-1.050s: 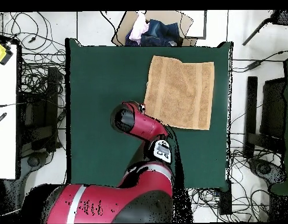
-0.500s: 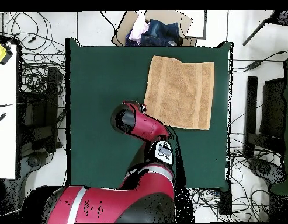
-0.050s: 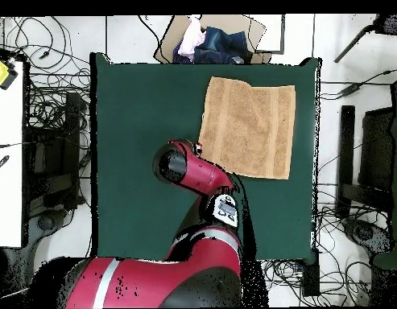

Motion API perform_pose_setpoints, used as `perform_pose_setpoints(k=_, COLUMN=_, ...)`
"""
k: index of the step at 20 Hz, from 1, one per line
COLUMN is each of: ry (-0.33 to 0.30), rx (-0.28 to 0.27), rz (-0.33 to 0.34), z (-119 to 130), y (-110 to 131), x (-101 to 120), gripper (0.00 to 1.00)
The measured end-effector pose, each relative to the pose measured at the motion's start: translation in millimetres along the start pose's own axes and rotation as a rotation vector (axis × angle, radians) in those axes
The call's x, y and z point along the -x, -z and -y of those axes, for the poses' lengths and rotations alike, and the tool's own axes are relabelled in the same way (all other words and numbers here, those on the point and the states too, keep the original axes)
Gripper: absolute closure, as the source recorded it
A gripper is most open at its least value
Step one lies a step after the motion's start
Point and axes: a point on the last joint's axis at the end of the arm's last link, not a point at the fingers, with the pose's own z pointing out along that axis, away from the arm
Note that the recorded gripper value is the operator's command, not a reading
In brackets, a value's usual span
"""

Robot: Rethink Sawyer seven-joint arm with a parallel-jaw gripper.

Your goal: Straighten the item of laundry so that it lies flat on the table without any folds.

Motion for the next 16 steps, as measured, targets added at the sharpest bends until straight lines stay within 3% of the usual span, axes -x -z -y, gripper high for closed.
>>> perform_pose_setpoints(k=5, ry=-0.023, rx=-0.002, rz=0.0, z=14, y=-1, x=3, gripper=0.0)
perform_pose_setpoints(k=16, ry=-0.151, rx=-0.014, rz=-0.023, z=133, y=-22, x=-3, gripper=0.0)
